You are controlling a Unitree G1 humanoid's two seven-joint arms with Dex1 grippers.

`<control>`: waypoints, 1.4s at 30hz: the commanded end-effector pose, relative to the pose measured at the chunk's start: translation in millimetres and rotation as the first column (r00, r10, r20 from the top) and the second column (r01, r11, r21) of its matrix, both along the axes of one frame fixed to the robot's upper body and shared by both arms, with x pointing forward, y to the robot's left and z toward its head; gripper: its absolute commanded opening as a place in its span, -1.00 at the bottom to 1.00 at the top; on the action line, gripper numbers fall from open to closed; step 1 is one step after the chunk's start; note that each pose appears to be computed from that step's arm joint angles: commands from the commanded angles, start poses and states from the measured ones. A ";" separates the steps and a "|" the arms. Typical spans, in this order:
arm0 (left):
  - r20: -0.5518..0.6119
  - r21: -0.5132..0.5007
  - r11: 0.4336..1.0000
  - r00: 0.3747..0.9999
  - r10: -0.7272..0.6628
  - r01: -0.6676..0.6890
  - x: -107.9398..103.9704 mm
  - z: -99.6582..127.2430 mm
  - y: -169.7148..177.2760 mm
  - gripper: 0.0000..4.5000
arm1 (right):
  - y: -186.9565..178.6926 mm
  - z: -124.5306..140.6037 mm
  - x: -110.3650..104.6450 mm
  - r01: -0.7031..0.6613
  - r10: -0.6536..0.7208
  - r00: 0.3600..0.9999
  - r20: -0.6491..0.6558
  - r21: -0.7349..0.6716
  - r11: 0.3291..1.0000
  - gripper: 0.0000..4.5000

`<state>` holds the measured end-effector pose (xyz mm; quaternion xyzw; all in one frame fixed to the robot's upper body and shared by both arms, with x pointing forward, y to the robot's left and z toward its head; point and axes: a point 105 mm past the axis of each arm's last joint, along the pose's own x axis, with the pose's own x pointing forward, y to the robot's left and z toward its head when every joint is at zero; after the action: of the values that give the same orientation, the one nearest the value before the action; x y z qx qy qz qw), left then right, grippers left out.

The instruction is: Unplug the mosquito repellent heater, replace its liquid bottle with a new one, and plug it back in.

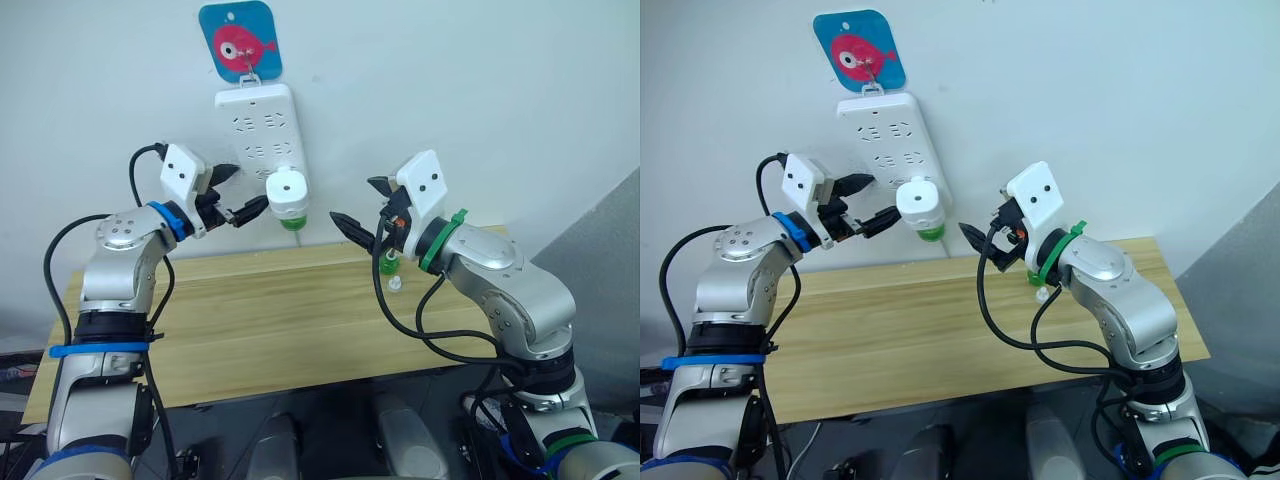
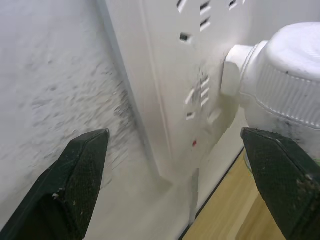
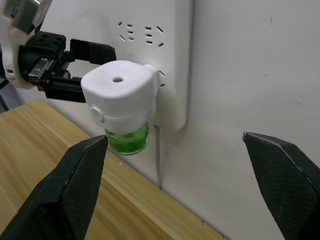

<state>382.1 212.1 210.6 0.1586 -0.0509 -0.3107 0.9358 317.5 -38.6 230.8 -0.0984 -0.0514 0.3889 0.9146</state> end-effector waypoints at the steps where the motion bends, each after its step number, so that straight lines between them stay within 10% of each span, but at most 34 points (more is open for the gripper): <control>1: 0.055 0.038 0.990 0.989 0.135 -0.138 -12.2 13.1 40.7 0.99 | 7.9 10.2 -15.5 -0.079 0.078 0.995 0.069 0.010 0.997 1.00; 5: -0.023 0.106 0.992 0.997 0.069 -0.066 -41.9 -2.7 48.1 1.00 | 13.6 5.6 -23.7 -0.129 0.128 0.990 0.066 0.010 0.992 0.76; 16: -0.296 -0.008 0.946 0.903 -0.311 0.324 -143.9 -19.8 -11.0 1.00 | 33.7 -6.4 -34.3 -0.207 0.206 0.975 0.082 0.005 0.978 -0.98; 42: -0.184 -0.060 0.951 0.933 -0.309 0.303 -167.2 -28.0 -53.8 1.00 | 52.6 -12.4 4.4 -0.067 0.067 0.995 0.079 0.006 0.998 -0.98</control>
<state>217.5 162.8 173.6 0.0909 0.0302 -0.4569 0.8843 318.8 18.5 206.0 -0.1066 -0.0718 0.4321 0.8926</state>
